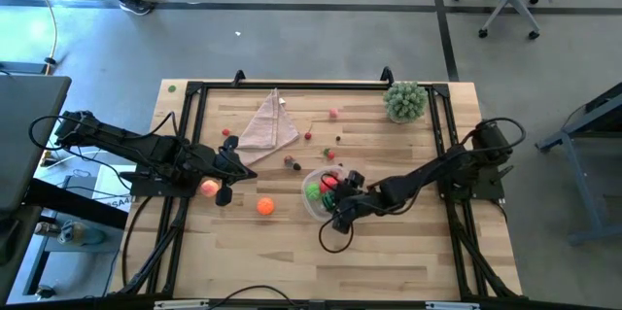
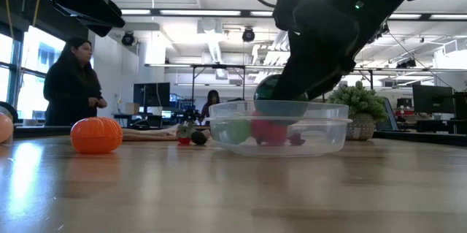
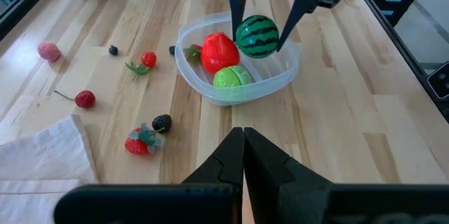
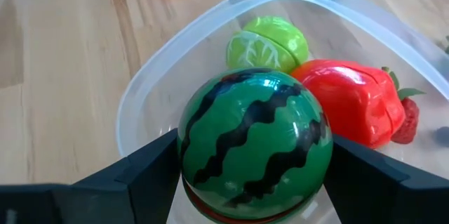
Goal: Pick and placing Produce into tupperware
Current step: Put the green watermelon into the transparent bin
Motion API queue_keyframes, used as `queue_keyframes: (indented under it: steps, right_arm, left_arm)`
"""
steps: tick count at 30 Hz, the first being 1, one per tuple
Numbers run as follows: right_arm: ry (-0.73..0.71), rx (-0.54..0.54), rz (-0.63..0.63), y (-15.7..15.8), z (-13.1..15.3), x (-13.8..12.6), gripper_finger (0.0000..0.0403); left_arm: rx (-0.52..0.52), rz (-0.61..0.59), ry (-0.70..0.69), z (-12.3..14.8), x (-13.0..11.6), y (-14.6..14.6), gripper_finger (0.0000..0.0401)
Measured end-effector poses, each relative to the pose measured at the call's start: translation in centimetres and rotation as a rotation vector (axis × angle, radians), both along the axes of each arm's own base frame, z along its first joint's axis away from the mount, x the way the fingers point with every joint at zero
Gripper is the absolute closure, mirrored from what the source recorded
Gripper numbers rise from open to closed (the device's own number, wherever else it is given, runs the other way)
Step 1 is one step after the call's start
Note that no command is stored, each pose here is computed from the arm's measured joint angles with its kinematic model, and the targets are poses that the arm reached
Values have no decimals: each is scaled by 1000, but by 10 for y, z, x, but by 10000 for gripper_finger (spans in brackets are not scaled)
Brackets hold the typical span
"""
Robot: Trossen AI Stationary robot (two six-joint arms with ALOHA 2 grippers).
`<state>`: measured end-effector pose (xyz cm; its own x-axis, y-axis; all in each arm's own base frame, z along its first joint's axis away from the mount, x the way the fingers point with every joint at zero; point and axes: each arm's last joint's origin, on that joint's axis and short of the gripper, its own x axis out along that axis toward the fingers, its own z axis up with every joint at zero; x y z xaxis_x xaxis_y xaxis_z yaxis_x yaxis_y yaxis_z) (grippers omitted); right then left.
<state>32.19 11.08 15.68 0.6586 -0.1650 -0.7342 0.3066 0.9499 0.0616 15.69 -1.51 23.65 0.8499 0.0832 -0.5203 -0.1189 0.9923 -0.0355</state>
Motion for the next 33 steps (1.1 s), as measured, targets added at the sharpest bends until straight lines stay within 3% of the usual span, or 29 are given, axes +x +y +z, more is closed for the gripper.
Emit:
queue_keyframes:
  steps: [33]
  right_arm:
    - [-22,9,-61,-1,0,0,109]
  left_arm:
    - [0,0,0,0,0,0,400]
